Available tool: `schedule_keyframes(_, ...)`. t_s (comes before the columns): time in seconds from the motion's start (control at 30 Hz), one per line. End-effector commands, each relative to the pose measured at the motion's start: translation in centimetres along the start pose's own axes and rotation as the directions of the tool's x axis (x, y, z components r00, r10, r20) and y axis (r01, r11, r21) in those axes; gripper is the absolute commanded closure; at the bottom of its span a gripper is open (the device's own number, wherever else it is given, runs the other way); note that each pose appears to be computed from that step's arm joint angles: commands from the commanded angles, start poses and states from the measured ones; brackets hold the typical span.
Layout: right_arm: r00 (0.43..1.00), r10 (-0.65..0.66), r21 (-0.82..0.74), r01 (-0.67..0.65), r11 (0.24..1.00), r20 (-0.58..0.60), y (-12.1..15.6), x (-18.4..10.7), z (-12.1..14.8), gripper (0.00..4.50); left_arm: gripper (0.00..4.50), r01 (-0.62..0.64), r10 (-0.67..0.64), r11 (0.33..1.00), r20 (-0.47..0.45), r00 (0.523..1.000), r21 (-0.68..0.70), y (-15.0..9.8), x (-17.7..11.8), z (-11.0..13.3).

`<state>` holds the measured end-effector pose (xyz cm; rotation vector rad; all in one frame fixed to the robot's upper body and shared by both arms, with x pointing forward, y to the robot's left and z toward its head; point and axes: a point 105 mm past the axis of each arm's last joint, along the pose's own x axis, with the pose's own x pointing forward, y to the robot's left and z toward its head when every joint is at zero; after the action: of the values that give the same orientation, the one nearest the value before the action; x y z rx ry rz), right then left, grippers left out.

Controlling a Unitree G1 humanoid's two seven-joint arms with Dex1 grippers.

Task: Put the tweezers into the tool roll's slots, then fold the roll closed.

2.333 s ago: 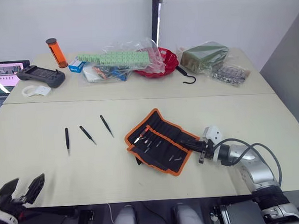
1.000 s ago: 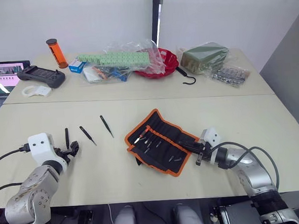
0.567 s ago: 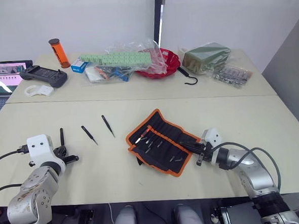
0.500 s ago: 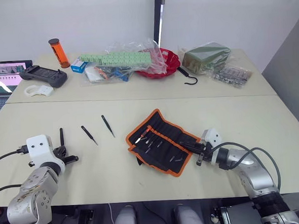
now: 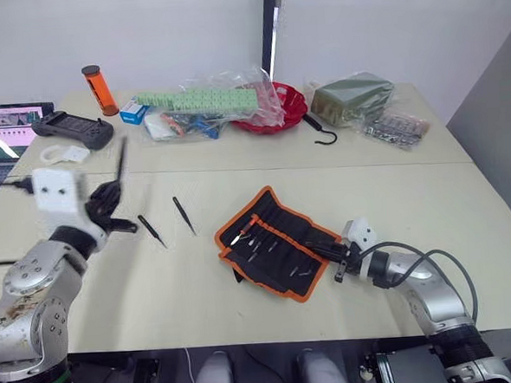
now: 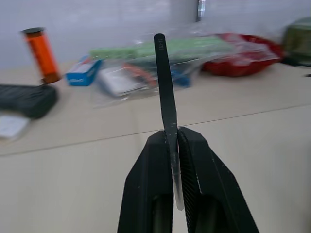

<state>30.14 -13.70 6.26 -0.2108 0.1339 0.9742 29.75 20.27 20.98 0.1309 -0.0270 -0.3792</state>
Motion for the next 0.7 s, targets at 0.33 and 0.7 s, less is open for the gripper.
schedule_keyframes(0.33, 0.998, -0.052, 0.062, 0.055, 0.997, -0.045, 0.5, -0.2, -1.8, 4.5, 4.49, 0.555, -0.554, 0.826, -0.33, 0.765, -0.099, -12.9, 2.3, -2.2)
schedule_keyframes(0.7, 0.994, -0.102, 0.069, 0.104, 0.992, -0.031, 0.2, -0.7, -0.9, 4.5, 4.49, 0.534, -0.532, 0.824, -0.58, 0.617, -0.188, -14.4, 2.3, -5.6)
